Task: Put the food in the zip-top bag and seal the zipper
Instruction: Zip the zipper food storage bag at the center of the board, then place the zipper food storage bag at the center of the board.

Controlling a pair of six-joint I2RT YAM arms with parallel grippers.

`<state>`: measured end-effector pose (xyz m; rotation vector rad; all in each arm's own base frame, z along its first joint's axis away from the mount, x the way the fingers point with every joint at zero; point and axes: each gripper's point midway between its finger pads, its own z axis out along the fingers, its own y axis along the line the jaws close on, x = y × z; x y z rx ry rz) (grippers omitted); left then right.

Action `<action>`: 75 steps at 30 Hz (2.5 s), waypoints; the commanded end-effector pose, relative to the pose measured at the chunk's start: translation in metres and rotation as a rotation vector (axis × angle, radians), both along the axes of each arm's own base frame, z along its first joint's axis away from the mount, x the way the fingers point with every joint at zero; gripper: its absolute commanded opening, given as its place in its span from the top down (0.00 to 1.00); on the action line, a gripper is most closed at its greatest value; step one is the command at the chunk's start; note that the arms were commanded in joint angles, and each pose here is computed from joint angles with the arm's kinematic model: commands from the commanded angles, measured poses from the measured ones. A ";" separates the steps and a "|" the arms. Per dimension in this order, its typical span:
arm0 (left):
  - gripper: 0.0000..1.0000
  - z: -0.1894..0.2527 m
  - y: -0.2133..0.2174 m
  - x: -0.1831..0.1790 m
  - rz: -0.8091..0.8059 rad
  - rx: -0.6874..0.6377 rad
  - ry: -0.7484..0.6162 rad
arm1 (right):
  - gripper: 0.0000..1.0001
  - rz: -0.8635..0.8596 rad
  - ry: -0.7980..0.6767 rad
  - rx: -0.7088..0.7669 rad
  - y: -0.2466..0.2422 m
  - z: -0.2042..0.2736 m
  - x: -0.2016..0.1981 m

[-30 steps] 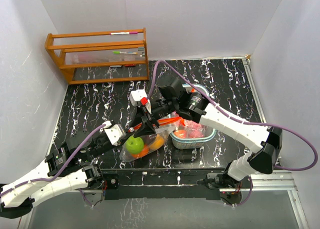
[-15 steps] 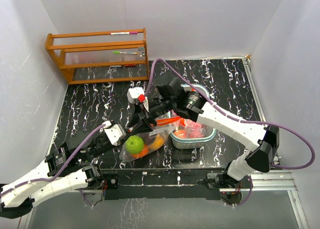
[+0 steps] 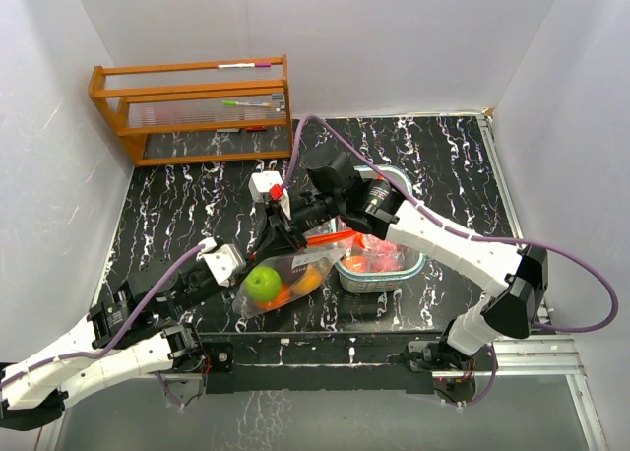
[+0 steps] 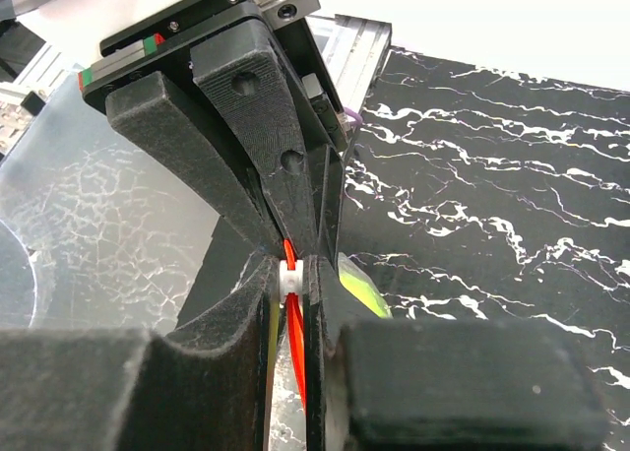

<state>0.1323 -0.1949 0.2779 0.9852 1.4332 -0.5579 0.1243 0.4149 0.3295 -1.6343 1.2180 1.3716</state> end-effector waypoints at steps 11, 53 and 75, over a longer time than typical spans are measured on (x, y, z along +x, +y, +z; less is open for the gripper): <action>1.00 0.087 0.035 -0.006 0.060 -0.218 -0.114 | 0.92 -0.259 -0.083 0.018 -0.015 0.009 0.037; 1.00 0.112 0.109 0.054 0.630 -0.271 -0.165 | 0.92 -0.596 -0.003 -0.171 -0.102 -0.076 0.049; 1.00 0.082 0.086 0.091 0.847 -0.212 -0.142 | 0.02 -1.195 0.090 -0.094 -0.144 -0.033 0.121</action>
